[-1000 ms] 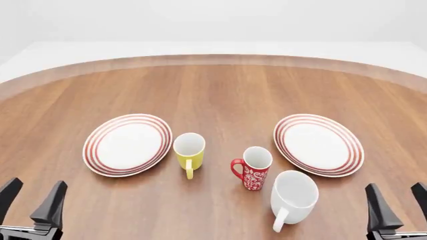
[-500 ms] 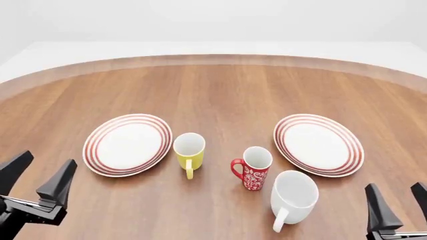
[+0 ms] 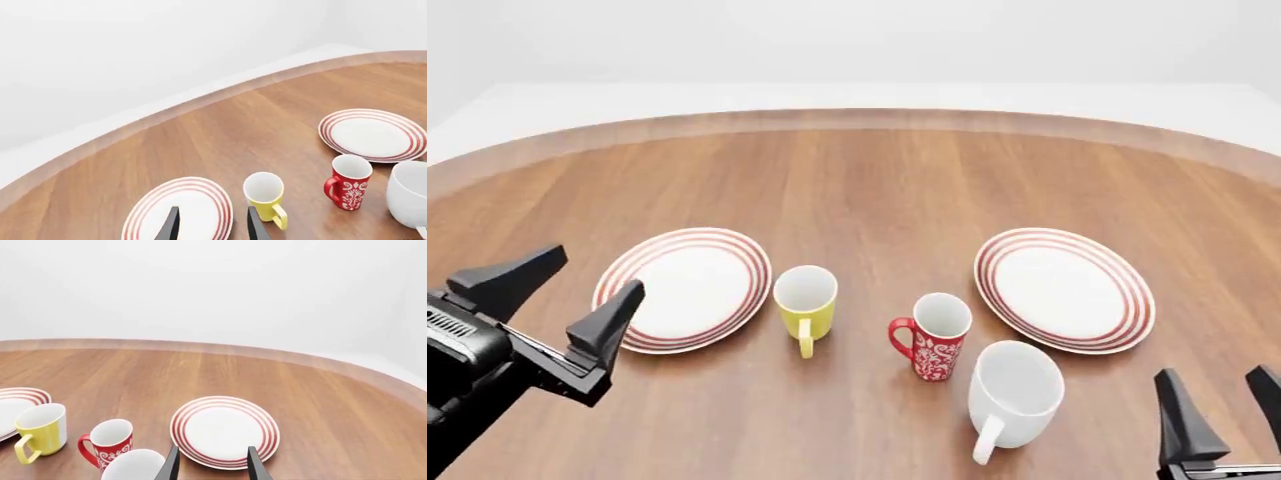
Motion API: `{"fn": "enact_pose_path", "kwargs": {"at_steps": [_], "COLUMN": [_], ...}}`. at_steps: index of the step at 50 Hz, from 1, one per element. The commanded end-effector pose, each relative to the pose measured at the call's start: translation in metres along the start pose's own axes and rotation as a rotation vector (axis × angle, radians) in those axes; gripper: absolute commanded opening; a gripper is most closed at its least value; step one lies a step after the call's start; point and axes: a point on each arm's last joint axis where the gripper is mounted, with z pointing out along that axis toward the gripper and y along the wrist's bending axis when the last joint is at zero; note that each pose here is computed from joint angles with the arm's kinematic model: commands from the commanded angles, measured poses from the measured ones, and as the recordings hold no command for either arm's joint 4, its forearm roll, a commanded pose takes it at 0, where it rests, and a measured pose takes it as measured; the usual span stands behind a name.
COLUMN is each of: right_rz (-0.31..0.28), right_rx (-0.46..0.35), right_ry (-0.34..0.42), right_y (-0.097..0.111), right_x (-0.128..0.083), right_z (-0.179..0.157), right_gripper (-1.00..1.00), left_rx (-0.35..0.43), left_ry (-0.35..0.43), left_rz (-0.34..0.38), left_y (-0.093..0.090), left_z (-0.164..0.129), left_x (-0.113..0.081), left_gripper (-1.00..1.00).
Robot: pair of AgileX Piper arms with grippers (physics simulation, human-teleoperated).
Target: Put the red mug on the left plate.
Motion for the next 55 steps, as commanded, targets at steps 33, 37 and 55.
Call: {"fn": "enact_pose_path", "kwargs": {"at_steps": [33,37,55], "right_rz": [0.001,0.0,-0.004], "right_rx": [0.003,0.001,-0.005], "right_ry": [0.008,0.006,-0.001], "right_y": [0.0,0.0,0.0], "right_x": [-0.002,0.001,0.001], "right_z": [0.0,0.0,0.0], "right_gripper": [1.0,1.0,1.0], "left_rx": [0.303,0.328,0.439], "left_ry": [0.136,0.157,0.231], "left_rz": [0.171,0.175,0.202], "left_y": [-0.051,-0.058,-0.091], "left_z": [0.094,0.1,0.12], "left_x": [-0.04,-0.038,-0.03], "left_gripper": [1.0,1.0,1.0]}}
